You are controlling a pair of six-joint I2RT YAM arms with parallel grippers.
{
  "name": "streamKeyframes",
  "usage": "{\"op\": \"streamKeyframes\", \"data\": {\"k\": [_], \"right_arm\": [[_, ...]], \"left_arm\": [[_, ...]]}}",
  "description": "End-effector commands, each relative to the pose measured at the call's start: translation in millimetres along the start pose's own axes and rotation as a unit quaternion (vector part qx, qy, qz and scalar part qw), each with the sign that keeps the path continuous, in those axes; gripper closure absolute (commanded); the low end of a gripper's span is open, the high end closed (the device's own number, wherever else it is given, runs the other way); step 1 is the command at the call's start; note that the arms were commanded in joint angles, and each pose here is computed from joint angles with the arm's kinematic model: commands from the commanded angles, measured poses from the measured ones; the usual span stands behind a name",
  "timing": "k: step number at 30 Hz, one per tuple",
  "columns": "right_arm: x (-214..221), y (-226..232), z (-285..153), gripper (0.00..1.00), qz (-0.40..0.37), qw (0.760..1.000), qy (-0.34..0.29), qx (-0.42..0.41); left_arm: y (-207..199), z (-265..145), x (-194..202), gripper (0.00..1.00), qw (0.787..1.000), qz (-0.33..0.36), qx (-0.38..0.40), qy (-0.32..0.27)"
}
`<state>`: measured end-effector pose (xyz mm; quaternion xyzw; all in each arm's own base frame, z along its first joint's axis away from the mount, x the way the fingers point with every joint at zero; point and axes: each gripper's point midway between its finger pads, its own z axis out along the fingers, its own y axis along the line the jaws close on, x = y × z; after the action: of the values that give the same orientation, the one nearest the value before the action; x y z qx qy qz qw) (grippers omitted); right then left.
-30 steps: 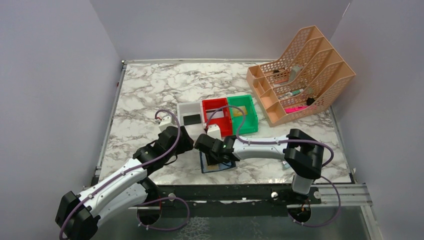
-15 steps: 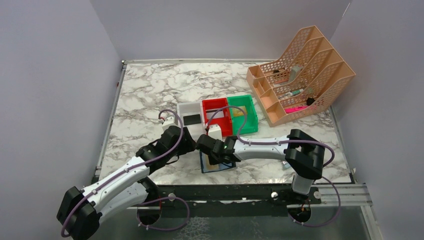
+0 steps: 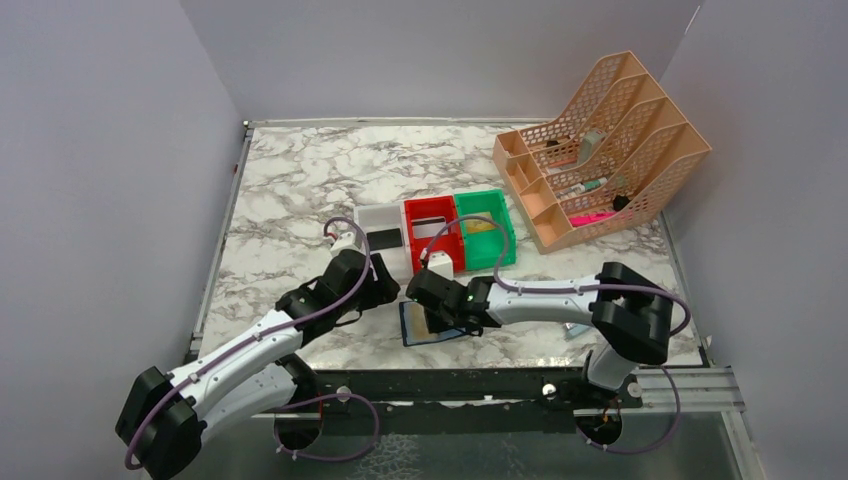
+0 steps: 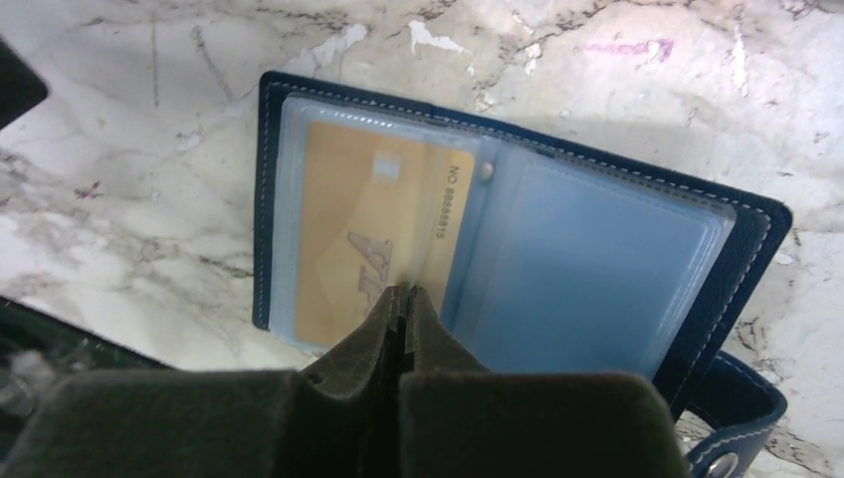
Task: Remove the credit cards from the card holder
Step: Remove the credit card from the card holder.
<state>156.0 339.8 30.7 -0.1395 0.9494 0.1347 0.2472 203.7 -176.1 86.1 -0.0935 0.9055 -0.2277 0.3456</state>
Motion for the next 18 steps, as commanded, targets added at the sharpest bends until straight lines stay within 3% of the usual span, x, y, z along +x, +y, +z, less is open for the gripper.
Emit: {"op": "streamKeyframes", "data": {"k": [1, 5, 12, 18], "right_arm": [[-15.8, 11.3, -13.1, 0.99, 0.025, 0.998, -0.016, -0.058], [-20.2, 11.4, -16.9, 0.97, 0.025, 0.997, -0.02, -0.067], [-16.0, 12.1, -9.7, 0.48, -0.002, 0.999, 0.0, -0.051], [-15.9, 13.2, -4.4, 0.4, -0.03, 0.999, -0.003, -0.032]], "left_arm": [[-19.4, -1.2, -3.5, 0.31, 0.999, 0.008, 0.045, 0.005], [-22.4, -1.1, -3.8, 0.31, 0.999, 0.008, 0.053, 0.005], [-3.9, -3.9, -11.2, 0.3, 1.0, -0.008, 0.004, -0.019], [18.2, -16.7, -24.0, 0.28, 0.997, -0.026, -0.047, -0.06]]}}
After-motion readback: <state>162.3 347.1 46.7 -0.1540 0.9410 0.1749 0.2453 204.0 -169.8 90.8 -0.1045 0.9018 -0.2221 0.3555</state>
